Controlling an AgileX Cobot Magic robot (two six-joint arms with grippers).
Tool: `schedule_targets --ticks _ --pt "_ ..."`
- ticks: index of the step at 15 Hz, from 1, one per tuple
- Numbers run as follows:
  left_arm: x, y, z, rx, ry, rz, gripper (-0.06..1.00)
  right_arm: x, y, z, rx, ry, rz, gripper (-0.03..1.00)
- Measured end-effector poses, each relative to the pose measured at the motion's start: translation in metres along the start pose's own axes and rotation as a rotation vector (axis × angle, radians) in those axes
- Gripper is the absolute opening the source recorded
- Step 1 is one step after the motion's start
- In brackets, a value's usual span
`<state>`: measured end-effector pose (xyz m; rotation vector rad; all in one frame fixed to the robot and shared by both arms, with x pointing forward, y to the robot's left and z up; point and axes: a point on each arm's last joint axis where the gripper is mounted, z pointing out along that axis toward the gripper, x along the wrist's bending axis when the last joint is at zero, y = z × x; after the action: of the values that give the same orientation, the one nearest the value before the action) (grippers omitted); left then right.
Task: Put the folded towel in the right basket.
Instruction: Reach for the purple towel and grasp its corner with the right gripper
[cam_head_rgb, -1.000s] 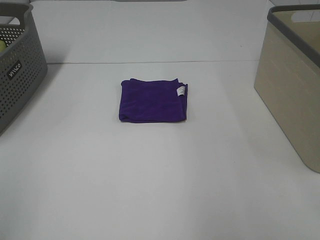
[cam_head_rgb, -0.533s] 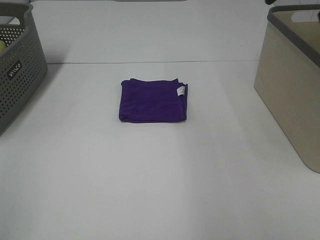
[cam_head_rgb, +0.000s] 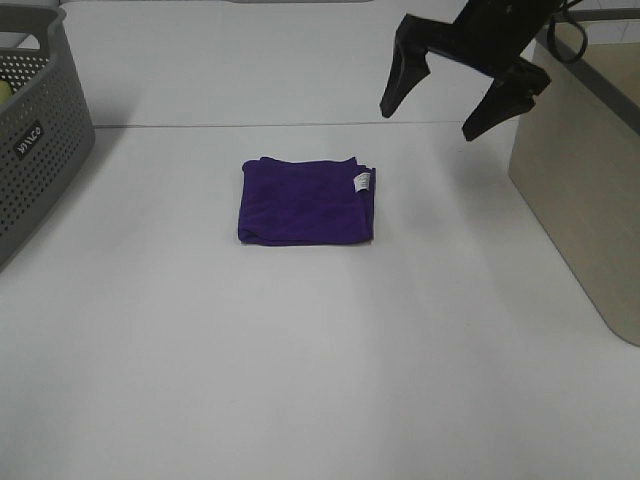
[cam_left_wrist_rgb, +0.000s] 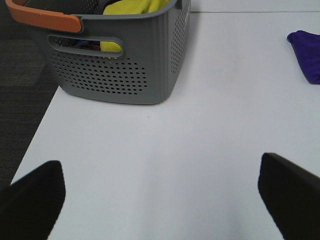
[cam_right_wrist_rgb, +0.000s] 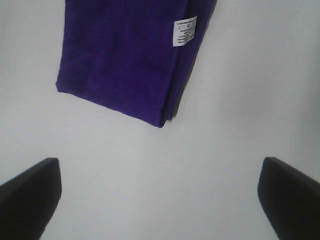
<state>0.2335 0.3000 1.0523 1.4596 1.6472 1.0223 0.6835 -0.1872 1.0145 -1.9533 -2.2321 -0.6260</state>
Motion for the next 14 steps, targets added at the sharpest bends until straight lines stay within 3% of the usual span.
schedule_targets --ticks 6,14 --pt "0.0 0.0 0.0 0.0 0.0 0.0 0.99 -0.028 0.01 0.096 0.054 0.056 0.095 0.96" --pt "0.0 0.0 0.0 0.0 0.0 0.0 0.99 -0.032 0.015 0.138 -0.037 0.084 0.113 0.95"
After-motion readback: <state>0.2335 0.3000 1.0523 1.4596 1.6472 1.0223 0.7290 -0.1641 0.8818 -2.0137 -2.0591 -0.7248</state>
